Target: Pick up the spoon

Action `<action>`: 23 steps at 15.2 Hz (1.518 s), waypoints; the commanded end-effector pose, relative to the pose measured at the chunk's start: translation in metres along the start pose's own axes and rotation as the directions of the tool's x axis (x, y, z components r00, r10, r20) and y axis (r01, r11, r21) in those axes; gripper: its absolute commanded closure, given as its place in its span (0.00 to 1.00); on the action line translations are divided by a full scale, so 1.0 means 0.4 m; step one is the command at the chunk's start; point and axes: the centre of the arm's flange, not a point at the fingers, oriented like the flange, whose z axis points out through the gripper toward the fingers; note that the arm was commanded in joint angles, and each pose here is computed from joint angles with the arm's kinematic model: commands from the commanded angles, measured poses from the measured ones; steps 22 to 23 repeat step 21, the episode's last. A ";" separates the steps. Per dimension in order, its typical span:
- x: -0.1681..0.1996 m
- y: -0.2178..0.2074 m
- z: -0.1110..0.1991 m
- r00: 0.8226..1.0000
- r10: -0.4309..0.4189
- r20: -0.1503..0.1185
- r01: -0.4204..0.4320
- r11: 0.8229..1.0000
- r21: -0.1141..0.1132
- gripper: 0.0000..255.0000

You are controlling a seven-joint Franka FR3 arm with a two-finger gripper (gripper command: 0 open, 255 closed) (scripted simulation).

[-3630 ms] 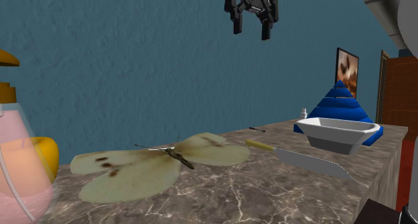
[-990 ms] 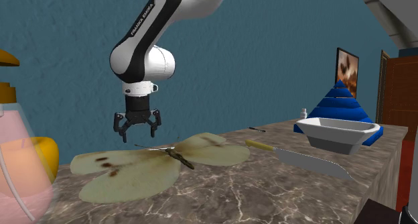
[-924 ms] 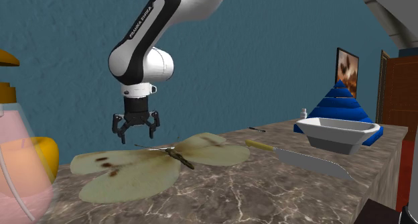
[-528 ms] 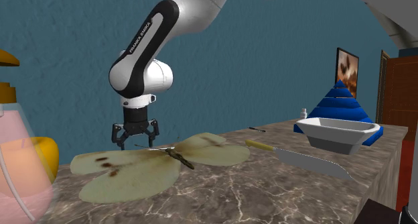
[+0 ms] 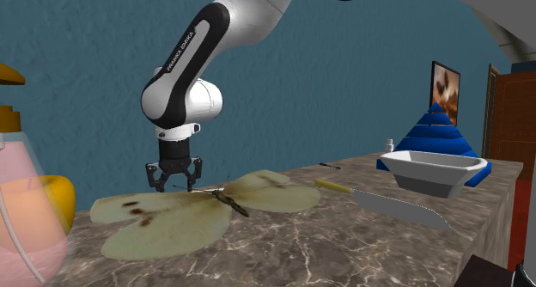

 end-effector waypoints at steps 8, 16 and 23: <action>0.007 0.000 -0.049 1.000 0.000 0.001 0.000 1.000 0.000 1.00; 0.023 0.004 -0.153 1.000 0.000 0.001 0.000 1.000 0.000 1.00; 0.030 0.006 -0.194 1.000 0.000 0.001 0.000 1.000 0.000 1.00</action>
